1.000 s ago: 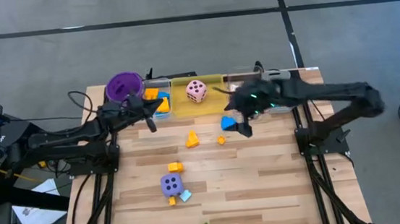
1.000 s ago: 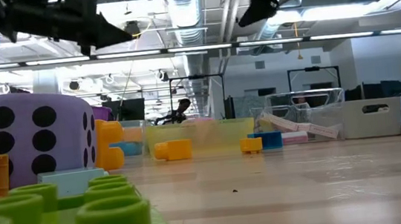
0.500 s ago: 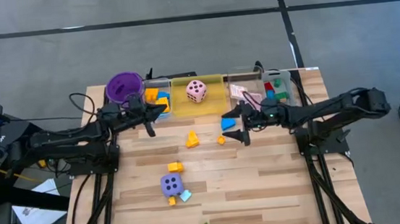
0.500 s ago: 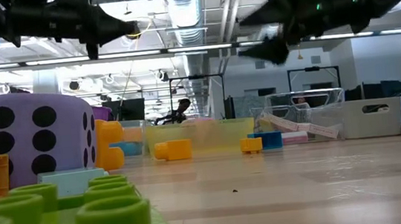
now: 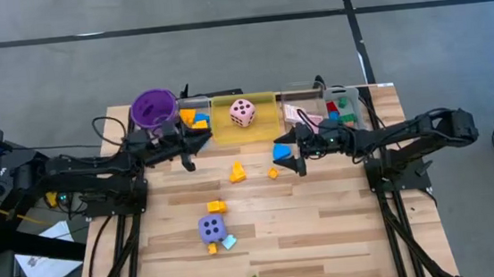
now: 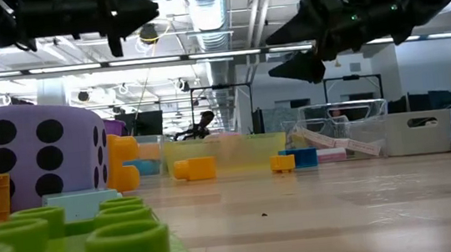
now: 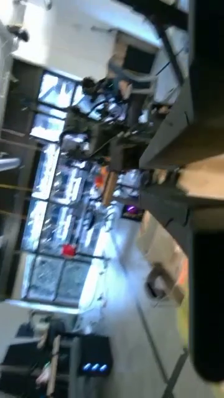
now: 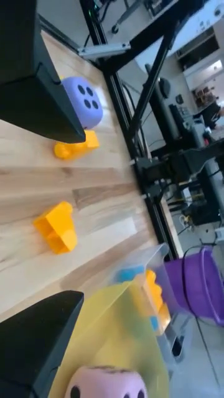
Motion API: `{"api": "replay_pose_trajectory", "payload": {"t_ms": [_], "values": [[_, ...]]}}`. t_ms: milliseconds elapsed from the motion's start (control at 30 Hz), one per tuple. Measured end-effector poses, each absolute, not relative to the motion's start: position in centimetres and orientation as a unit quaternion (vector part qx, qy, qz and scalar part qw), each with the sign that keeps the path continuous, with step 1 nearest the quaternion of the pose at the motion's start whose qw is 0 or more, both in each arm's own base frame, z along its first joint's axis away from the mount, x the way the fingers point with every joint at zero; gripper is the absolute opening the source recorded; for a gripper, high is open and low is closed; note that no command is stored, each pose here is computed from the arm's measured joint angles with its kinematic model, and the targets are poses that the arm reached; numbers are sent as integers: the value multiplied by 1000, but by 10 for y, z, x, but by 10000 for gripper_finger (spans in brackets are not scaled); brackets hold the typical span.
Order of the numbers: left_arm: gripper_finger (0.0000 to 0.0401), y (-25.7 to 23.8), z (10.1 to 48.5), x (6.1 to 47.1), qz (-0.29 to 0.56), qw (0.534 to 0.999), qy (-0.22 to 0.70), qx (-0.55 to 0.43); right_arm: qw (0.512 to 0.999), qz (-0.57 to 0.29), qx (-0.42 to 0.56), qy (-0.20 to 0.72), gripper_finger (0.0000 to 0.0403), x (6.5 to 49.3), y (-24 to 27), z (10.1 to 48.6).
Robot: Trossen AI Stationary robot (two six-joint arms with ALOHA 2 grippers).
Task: Pick & Place Toys
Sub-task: Put the top small yellow game piece into the gray bin
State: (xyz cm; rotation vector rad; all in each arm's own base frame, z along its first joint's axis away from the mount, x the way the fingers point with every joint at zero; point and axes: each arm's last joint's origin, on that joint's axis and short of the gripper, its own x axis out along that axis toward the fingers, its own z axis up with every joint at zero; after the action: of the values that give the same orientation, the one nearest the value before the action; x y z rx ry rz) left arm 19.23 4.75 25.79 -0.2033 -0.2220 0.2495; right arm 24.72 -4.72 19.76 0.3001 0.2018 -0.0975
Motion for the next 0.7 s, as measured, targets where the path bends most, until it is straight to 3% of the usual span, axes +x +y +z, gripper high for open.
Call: {"api": "replay_pose_trajectory", "payload": {"t_ms": [167,400,567,700], "values": [[156,37,242,212,91,985,-85,-118,978,-53,165,117,400,246,-47,195],[271,34,232,231,82,981,-131,-116,961,-68,228,142,400,244,-47,189],[302,36,230,234,84,980,-143,-114,935,-84,308,155,400,243,-47,185],[304,36,230,234,84,980,-142,-113,932,-86,308,171,400,244,-43,181]]}}
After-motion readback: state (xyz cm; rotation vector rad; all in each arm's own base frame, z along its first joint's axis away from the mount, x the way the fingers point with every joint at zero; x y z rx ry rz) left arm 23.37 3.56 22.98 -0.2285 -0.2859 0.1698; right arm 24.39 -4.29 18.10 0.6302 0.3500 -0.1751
